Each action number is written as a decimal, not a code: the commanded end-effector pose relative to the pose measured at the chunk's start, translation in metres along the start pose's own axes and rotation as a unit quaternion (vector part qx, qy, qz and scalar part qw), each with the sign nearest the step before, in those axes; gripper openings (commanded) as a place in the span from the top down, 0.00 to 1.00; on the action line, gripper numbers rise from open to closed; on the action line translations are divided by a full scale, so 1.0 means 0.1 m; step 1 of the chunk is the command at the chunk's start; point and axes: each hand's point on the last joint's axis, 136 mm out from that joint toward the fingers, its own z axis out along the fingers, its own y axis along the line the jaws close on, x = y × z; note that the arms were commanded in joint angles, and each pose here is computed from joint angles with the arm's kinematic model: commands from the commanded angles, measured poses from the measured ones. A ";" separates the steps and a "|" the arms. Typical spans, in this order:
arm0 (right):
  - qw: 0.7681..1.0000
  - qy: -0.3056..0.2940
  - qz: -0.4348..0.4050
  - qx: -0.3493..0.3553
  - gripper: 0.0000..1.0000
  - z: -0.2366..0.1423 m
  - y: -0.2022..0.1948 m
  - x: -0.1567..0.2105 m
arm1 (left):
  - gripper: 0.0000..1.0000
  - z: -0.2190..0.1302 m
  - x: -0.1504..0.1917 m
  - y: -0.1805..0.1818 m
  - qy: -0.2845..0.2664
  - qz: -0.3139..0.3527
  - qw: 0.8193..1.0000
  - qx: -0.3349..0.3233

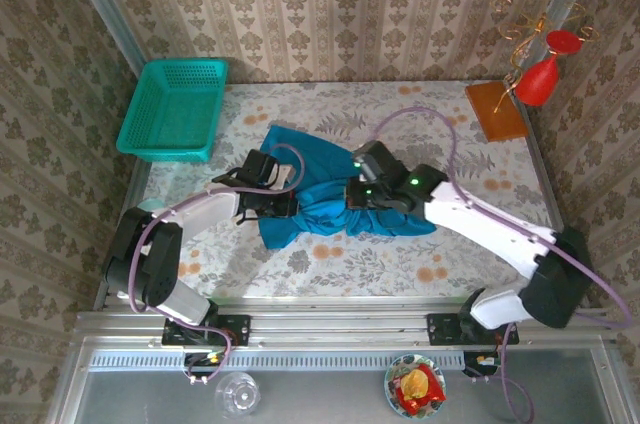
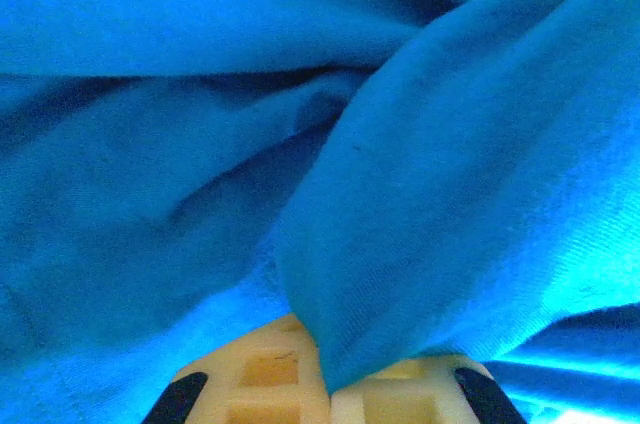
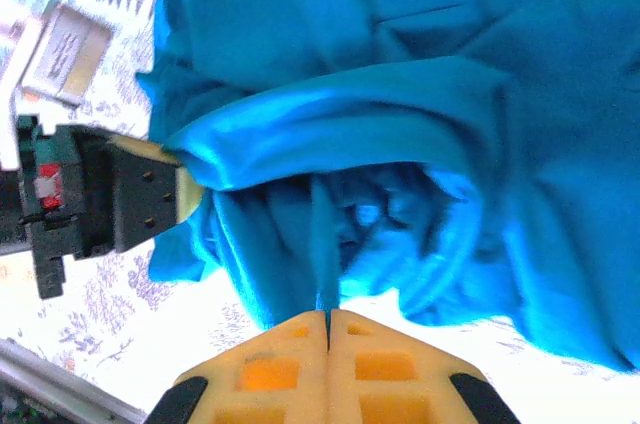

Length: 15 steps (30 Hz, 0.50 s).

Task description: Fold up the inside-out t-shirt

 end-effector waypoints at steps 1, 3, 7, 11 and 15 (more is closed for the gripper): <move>0.998 -0.033 0.044 0.038 1.00 -0.30 -0.41 -0.05 | 1.00 -0.13 -0.07 0.02 -0.015 0.003 1.000 -0.008; 0.995 -0.056 0.067 0.052 1.00 -0.45 -0.63 -0.08 | 0.99 -0.15 -0.09 -0.01 -0.017 0.005 1.000 -0.001; 0.986 -0.077 0.120 0.084 1.00 -0.54 -1.08 -0.03 | 0.77 -0.24 -0.18 -0.19 -0.041 0.019 0.998 0.041; 0.982 -0.072 0.135 0.109 1.00 -0.49 -1.32 0.03 | 0.62 -0.37 -0.14 -0.14 -0.045 0.006 0.999 0.017; 0.979 -0.069 0.137 0.131 1.00 -0.44 -1.49 0.03 | 0.60 -0.40 0.21 0.11 0.001 -0.028 0.998 -0.050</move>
